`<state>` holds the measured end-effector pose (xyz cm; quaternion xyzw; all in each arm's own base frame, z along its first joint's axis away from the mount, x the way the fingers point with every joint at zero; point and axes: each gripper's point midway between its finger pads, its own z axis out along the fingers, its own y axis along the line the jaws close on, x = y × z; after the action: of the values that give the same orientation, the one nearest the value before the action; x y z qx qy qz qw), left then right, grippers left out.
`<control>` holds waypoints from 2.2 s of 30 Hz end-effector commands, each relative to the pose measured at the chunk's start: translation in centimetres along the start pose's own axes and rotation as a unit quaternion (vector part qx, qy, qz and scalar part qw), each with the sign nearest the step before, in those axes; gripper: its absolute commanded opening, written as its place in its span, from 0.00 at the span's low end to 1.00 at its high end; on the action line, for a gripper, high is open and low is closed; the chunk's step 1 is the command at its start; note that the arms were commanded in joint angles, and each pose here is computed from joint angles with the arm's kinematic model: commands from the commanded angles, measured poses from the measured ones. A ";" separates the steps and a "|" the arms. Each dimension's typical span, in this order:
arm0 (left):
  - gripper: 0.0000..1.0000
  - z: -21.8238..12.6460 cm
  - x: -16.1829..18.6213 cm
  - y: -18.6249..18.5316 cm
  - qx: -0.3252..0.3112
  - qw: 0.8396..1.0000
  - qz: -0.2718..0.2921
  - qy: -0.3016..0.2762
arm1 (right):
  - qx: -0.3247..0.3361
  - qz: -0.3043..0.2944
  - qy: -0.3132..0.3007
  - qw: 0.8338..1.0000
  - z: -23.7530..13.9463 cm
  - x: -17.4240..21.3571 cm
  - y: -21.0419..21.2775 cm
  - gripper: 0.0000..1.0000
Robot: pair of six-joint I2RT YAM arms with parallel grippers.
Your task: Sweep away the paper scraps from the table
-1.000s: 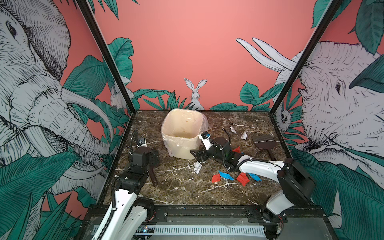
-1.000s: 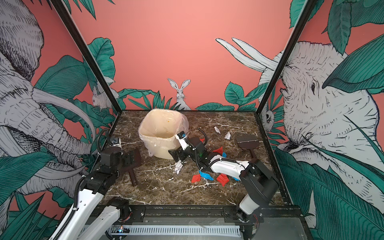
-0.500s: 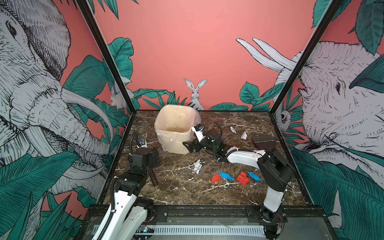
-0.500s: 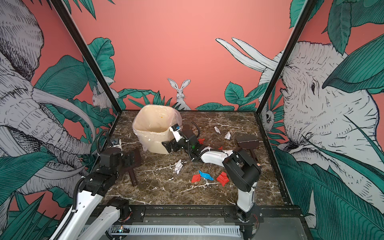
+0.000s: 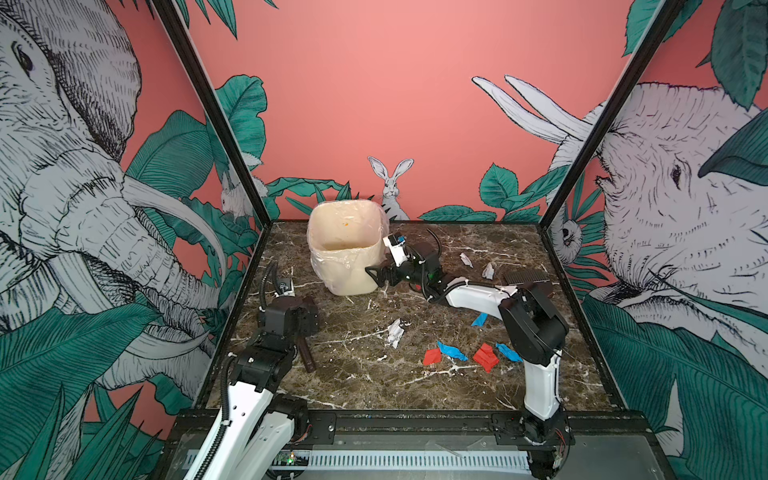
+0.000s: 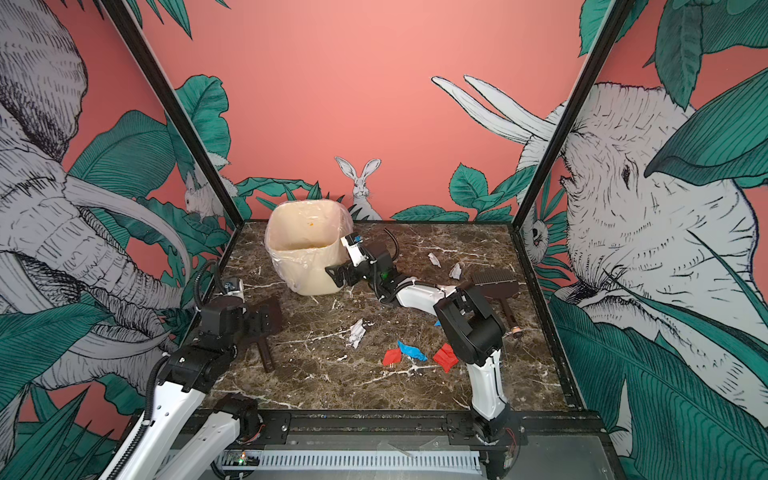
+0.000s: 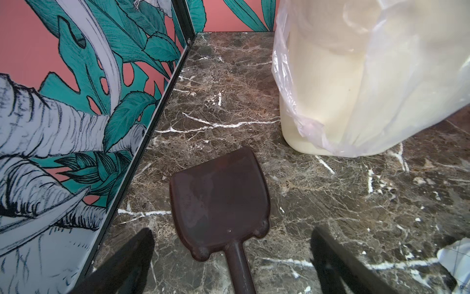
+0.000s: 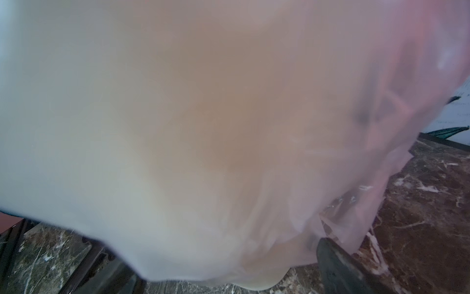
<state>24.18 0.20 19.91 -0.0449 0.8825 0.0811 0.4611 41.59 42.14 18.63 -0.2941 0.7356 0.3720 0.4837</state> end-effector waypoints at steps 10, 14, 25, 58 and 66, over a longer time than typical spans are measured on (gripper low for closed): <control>0.99 0.0 0.4 0.1 -0.007 1.000 0.009 0.009 | -0.006 0.027 -0.017 0.999 3.0 -1.7 -1.4 1.00; 1.00 0.0 0.3 0.1 -0.007 1.000 0.009 0.009 | 0.007 0.028 -0.014 0.999 3.5 -1.9 -2.1 1.00; 1.00 -0.1 0.4 -0.5 0.007 1.000 0.011 0.010 | 0.044 0.029 0.026 0.998 0.6 -1.2 -2.9 1.00; 1.00 0.0 2.9 -11.3 0.148 0.982 0.116 0.019 | 0.565 0.359 0.231 0.705 -46.1 12.5 -21.1 1.00; 1.00 -0.4 3.7 -12.4 0.165 0.978 0.126 0.024 | 0.548 0.405 0.233 0.693 -46.5 16.0 -24.1 1.00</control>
<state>23.83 -11.91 16.58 0.1493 0.8899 -0.0029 0.4311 30.77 -10.95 9.25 0.2803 0.9460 -0.0312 0.1596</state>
